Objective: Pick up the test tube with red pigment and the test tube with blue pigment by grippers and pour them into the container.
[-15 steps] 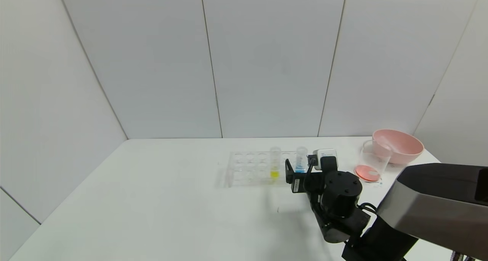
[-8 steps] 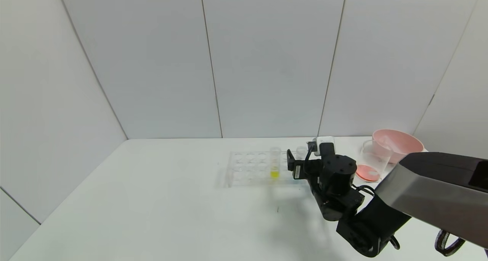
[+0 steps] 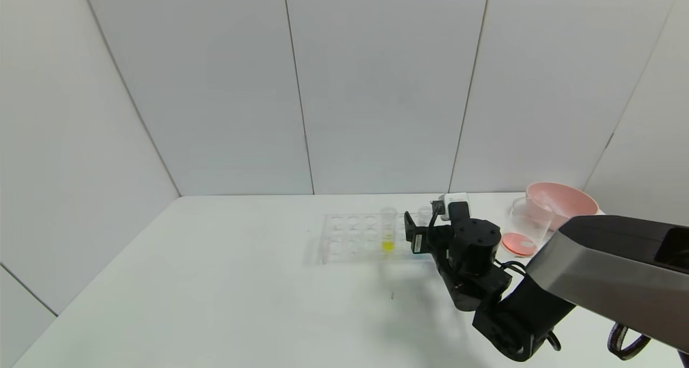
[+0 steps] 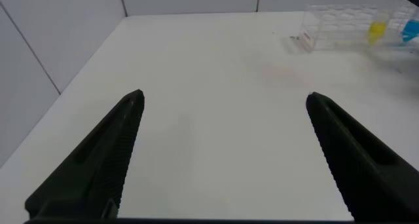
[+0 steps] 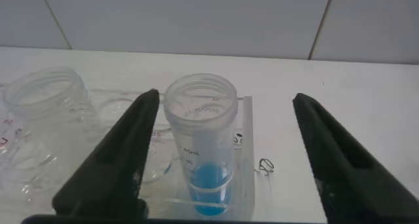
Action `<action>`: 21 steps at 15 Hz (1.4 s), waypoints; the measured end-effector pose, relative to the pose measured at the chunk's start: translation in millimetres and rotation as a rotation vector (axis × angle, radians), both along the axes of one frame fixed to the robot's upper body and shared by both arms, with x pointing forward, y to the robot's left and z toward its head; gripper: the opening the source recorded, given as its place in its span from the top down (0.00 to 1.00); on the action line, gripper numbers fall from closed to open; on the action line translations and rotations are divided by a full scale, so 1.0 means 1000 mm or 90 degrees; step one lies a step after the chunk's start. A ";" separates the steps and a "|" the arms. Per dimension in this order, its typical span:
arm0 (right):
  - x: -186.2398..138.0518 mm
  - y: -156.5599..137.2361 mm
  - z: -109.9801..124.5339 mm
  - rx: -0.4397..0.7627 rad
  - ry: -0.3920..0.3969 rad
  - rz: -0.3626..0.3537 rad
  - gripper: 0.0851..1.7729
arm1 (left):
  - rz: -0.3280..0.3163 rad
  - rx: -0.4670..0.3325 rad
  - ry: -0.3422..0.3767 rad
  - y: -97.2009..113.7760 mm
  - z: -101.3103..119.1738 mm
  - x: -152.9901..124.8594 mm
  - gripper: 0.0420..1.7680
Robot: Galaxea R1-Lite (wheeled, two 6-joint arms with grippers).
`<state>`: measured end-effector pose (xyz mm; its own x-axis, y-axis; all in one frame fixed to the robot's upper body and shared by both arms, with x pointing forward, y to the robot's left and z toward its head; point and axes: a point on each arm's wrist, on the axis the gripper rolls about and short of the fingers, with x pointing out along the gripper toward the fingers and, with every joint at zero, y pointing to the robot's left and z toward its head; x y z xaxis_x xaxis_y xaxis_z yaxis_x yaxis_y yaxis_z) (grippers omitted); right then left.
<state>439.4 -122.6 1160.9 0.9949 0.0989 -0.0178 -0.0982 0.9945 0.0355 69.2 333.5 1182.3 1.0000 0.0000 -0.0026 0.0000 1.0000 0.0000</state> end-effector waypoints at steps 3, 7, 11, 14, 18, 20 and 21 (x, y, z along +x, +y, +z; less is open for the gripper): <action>0.000 0.000 0.000 0.000 0.000 0.006 0.44 | 0.000 0.000 0.000 0.000 0.000 0.000 0.00; -0.001 0.001 0.001 0.000 -0.001 0.013 0.75 | 0.000 0.000 -0.001 0.000 0.000 0.000 0.00; -0.002 0.001 0.006 -0.008 -0.008 0.014 0.74 | 0.000 0.000 0.000 0.000 0.000 0.000 0.00; -0.005 0.001 0.017 -0.020 -0.024 0.017 0.74 | 0.000 0.000 -0.001 0.000 0.000 0.000 0.00; -0.011 0.000 0.043 -0.035 -0.059 0.037 0.74 | 0.000 0.000 -0.001 0.000 0.000 0.000 0.00; -0.015 -0.001 0.055 -0.036 -0.063 0.040 0.74 | 0.000 0.000 -0.001 0.000 0.000 0.000 0.00; -0.018 -0.001 0.061 -0.033 -0.069 0.042 0.74 | 0.000 0.000 -0.001 0.000 0.000 0.000 0.00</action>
<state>421.8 -123.2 1222.2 0.9827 0.1660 0.0821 -0.1641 0.9860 -0.0294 69.2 333.5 1182.4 1.0000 0.0000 -0.0017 0.0000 1.0000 0.0000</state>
